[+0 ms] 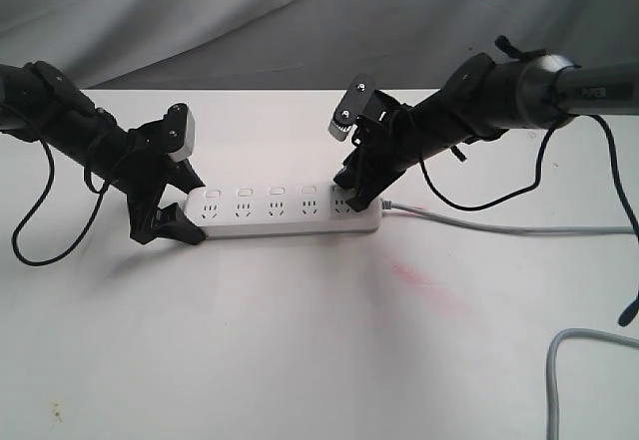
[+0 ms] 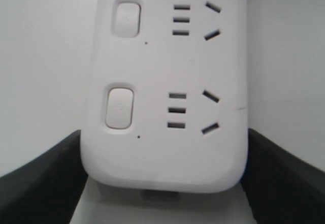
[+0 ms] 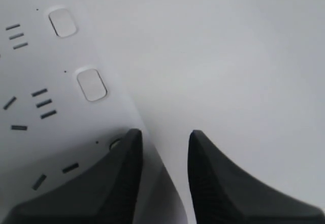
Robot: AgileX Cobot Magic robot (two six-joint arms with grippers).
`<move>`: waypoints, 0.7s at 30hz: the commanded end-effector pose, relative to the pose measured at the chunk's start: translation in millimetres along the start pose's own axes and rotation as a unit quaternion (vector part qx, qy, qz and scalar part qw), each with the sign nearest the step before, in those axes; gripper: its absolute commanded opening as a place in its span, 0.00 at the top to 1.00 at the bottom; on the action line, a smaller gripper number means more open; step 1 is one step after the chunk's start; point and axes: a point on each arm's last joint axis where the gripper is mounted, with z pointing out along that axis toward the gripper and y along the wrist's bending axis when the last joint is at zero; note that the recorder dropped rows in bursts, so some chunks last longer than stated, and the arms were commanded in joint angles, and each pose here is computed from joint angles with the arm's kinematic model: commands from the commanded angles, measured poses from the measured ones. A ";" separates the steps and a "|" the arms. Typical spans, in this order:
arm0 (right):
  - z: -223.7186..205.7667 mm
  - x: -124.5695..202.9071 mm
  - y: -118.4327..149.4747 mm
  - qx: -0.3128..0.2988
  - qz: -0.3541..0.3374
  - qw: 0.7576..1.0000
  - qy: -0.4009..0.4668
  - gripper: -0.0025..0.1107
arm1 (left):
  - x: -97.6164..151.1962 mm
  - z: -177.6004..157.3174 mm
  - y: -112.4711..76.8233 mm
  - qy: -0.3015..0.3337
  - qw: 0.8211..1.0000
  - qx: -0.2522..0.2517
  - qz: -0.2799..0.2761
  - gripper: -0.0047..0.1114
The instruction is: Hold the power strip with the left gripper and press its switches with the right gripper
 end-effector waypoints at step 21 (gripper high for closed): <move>-93.7 -39.0 21.0 0.002 -0.054 0.998 -0.034 0.98 | -1.3 -2.0 2.4 -0.001 1.000 -0.009 -0.002 0.50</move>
